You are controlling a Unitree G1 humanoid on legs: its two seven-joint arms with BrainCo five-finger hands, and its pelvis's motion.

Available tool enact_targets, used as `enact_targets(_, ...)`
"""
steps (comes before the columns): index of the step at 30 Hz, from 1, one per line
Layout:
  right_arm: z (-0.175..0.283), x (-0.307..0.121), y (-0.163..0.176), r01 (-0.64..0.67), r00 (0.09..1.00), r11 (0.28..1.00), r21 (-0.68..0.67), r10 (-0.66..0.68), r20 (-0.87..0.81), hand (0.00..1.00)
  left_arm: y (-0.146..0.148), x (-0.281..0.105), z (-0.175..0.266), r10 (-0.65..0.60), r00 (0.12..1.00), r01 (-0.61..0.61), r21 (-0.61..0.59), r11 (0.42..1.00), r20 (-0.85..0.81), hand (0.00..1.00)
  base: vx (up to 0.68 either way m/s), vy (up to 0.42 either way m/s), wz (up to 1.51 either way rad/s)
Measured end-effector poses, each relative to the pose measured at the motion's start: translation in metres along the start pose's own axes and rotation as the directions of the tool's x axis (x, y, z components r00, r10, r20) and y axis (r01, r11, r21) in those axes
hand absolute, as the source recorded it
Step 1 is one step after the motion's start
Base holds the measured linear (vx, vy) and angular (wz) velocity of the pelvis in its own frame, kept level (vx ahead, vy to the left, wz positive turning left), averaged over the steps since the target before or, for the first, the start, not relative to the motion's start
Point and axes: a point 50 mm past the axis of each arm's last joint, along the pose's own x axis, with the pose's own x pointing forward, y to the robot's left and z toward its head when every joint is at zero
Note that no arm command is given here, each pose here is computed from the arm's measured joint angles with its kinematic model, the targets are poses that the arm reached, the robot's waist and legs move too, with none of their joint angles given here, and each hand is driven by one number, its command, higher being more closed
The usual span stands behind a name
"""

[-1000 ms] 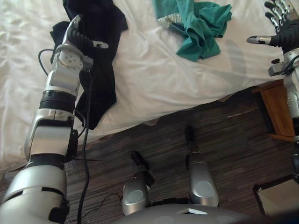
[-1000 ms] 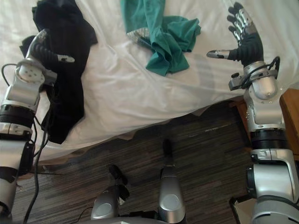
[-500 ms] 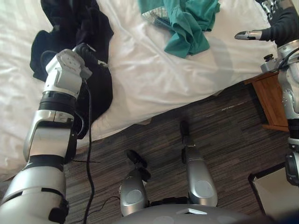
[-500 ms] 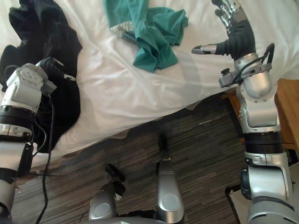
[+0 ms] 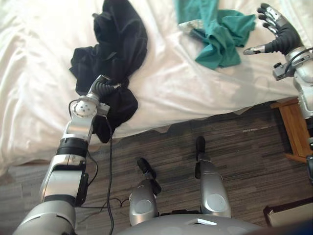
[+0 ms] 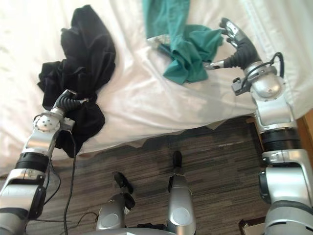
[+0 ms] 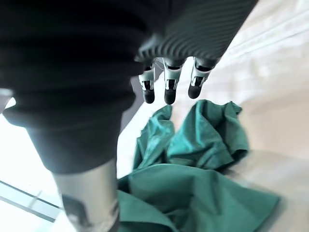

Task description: Tidy the bed and pick cloth on bed and put in laundry

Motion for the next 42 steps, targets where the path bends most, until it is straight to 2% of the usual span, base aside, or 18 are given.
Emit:
enact_targets(8, -0.002, 0.004, -0.068, 0.082, 0.976, 0.959, -0.270, -0.133, -0.173, 0.00, -0.033, -0.038, -0.014, -0.084, 0.996, 0.084, -0.002, 0.996, 0.023, 1.00, 0.01, 0.012, 0.42)
enact_targets(13, -0.001, 0.000, -0.095, 0.149, 0.949, 0.944, -0.295, -0.220, -0.225, 0.00, -0.049, -0.060, -0.026, -0.144, 0.990, 0.143, -0.040, 0.989, -0.015, 1.00, 0.03, 0.009, 0.28)
enact_targets(16, -0.004, 0.001, -0.102, 0.145, 0.928, 0.937, -0.316, -0.240, -0.284, 0.00, -0.054, -0.065, -0.032, -0.168, 0.985, 0.167, -0.040, 0.985, -0.037, 1.00, 0.03, 0.022, 0.12)
enact_targets(17, -0.006, 0.000, -0.105, 0.131, 0.914, 0.936, -0.328, -0.242, -0.325, 1.00, -0.056, -0.066, -0.032, -0.175, 0.984, 0.172, -0.064, 0.983, -0.033, 1.00, 0.01, 0.018, 0.21)
enact_targets(21, -0.004, -0.009, -0.129, 0.123, 0.873, 0.919, -0.375, -0.280, -0.400, 1.00, -0.055, -0.068, -0.028, -0.196, 0.980, 0.195, -0.038, 0.980, -0.019, 1.00, 0.00, 0.010, 0.17)
enact_targets(24, -0.009, -0.018, -0.137, 0.073, 0.853, 0.930, -0.361, -0.246, -0.460, 1.00, -0.053, -0.071, -0.031, -0.199, 0.979, 0.198, -0.037, 0.980, -0.033, 1.00, -0.01, -0.008, 0.11)
enact_targets(29, -0.033, -0.031, -0.130, 0.160, 0.870, 0.975, -0.156, -0.214, -0.443, 1.00, -0.059, -0.088, -0.037, -0.213, 0.977, 0.209, -0.110, 0.972, -0.028, 1.00, 0.01, 0.000, 0.02)
enact_targets(31, -0.055, -0.036, -0.109, 0.164, 0.886, 0.986, -0.042, -0.166, -0.432, 1.00, -0.064, -0.100, -0.040, -0.211, 0.977, 0.203, -0.160, 0.966, -0.032, 1.00, 0.04, -0.015, -0.02)
enact_targets(33, -0.076, -0.039, -0.073, 0.167, 0.923, 0.974, 0.153, -0.100, -0.372, 1.00, -0.077, -0.114, -0.047, -0.210, 0.976, 0.190, -0.245, 0.951, -0.056, 1.00, 0.04, -0.027, -0.07)
enact_targets(34, -0.080, -0.040, -0.064, 0.167, 0.932, 0.965, 0.201, -0.088, -0.351, 1.00, -0.082, -0.117, -0.049, -0.213, 0.975, 0.188, -0.279, 0.942, -0.065, 1.00, 0.03, -0.025, -0.09)
enact_targets(36, -0.095, -0.047, -0.015, 0.152, 0.964, 0.897, 0.415, -0.041, -0.263, 1.00, -0.104, -0.129, -0.058, -0.251, 0.962, 0.179, -0.438, 0.881, -0.111, 1.00, 0.03, -0.021, -0.11)
enact_targets(37, -0.100, -0.051, 0.001, 0.140, 0.967, 0.877, 0.460, -0.021, -0.255, 1.00, -0.111, -0.132, -0.061, -0.269, 0.955, 0.181, -0.473, 0.862, -0.124, 1.00, 0.04, -0.020, -0.18)
enact_targets(38, -0.111, -0.061, 0.037, 0.110, 0.968, 0.831, 0.545, 0.035, -0.249, 1.00, -0.128, -0.137, -0.066, -0.312, 0.939, 0.193, -0.528, 0.827, -0.146, 1.00, 0.06, -0.028, -0.20)
enact_targets(39, -0.114, -0.067, 0.056, 0.094, 0.967, 0.807, 0.582, 0.065, -0.245, 1.00, -0.136, -0.141, -0.069, -0.333, 0.930, 0.196, -0.555, 0.809, -0.157, 1.00, 0.07, -0.027, -0.25)
enact_targets(41, -0.127, -0.100, 0.121, 0.069, 0.951, 0.708, 0.702, 0.166, -0.260, 1.00, -0.168, -0.151, -0.077, -0.405, 0.892, 0.203, -0.625, 0.754, -0.198, 1.00, 0.08, -0.014, -0.13)
enact_targets(42, -0.130, -0.112, 0.140, 0.066, 0.942, 0.678, 0.732, 0.199, -0.270, 1.00, -0.174, -0.154, -0.079, -0.417, 0.884, 0.199, -0.640, 0.742, -0.209, 1.00, 0.11, -0.014, 0.04)
